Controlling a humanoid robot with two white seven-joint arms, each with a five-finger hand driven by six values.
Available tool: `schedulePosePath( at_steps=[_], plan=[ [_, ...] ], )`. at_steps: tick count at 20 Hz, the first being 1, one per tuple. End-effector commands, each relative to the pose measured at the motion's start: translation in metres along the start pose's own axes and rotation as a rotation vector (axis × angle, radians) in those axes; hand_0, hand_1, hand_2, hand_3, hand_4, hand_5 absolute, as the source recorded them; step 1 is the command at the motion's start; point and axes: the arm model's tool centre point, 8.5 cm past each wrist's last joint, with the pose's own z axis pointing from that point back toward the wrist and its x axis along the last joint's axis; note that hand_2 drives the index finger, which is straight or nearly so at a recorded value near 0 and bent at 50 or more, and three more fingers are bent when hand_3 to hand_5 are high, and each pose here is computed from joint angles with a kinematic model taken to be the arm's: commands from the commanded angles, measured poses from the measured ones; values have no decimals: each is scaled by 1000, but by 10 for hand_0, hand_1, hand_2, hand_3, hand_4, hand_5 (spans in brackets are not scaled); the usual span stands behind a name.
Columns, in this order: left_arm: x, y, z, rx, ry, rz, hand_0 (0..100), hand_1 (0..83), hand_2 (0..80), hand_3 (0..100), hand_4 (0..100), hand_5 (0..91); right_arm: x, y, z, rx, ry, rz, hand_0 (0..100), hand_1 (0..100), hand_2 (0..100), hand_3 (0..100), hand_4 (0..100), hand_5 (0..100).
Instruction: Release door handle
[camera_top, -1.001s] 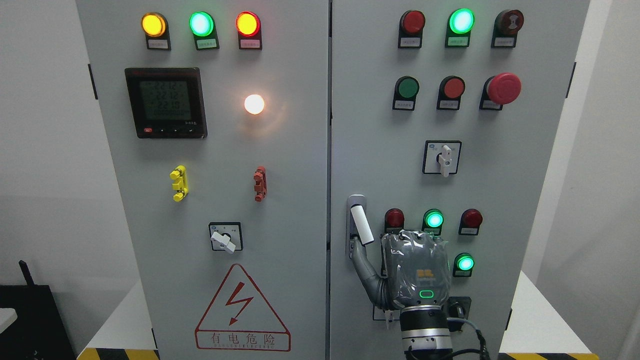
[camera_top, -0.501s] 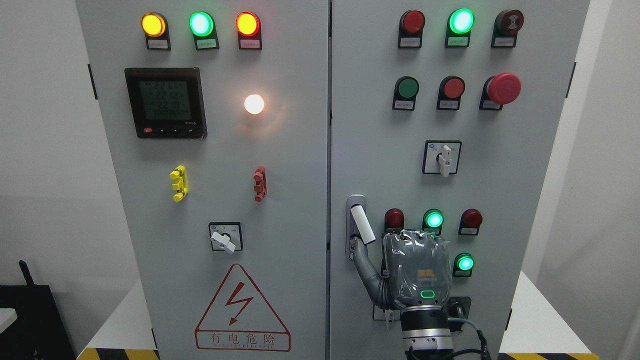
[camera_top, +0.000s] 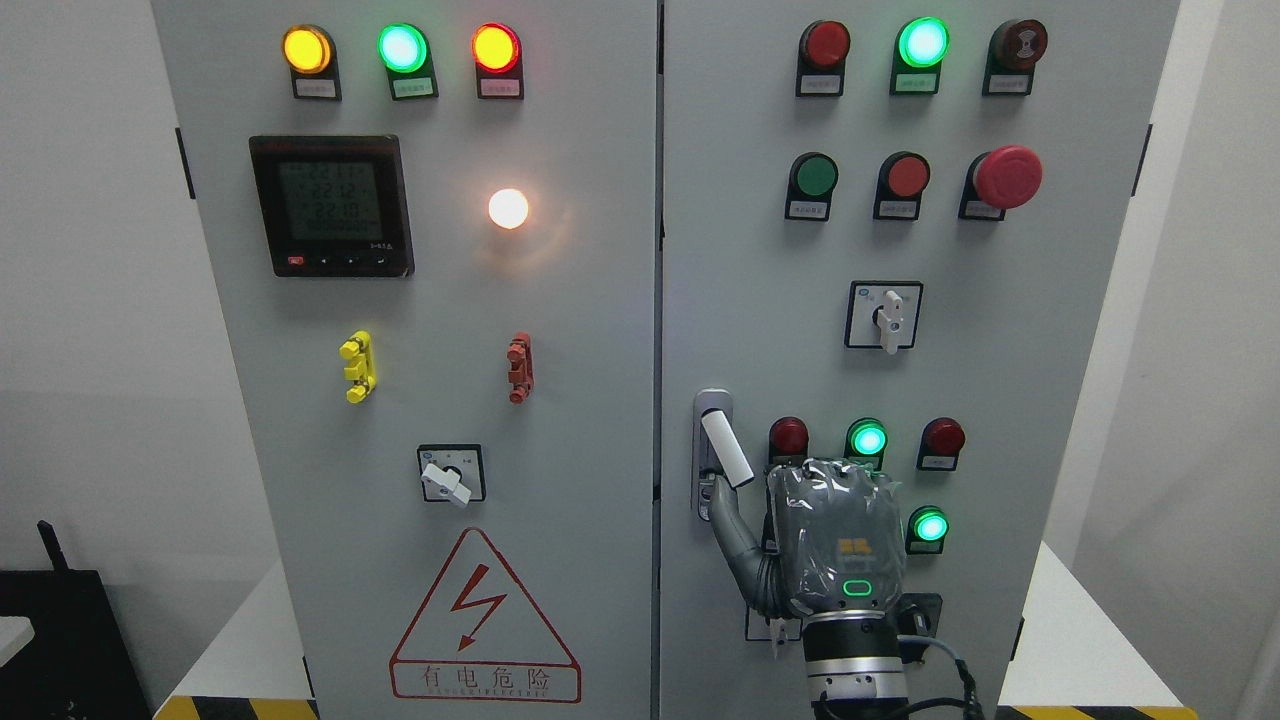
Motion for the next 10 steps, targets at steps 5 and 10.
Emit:
schedulePosePath(
  at_steps=[5, 10],
  plan=[
    [-9, 0, 1, -2, 0, 2, 120, 389, 0, 0, 0, 0, -1, -1, 0, -3, 7, -1, 576, 0, 1000, 1000, 1000, 956],
    [-9, 0, 1, -2, 0, 2, 120, 389, 0, 0, 0, 0, -2, -1, 0, -3, 9, 0, 578, 0, 1000, 1000, 1000, 959]
  ],
)
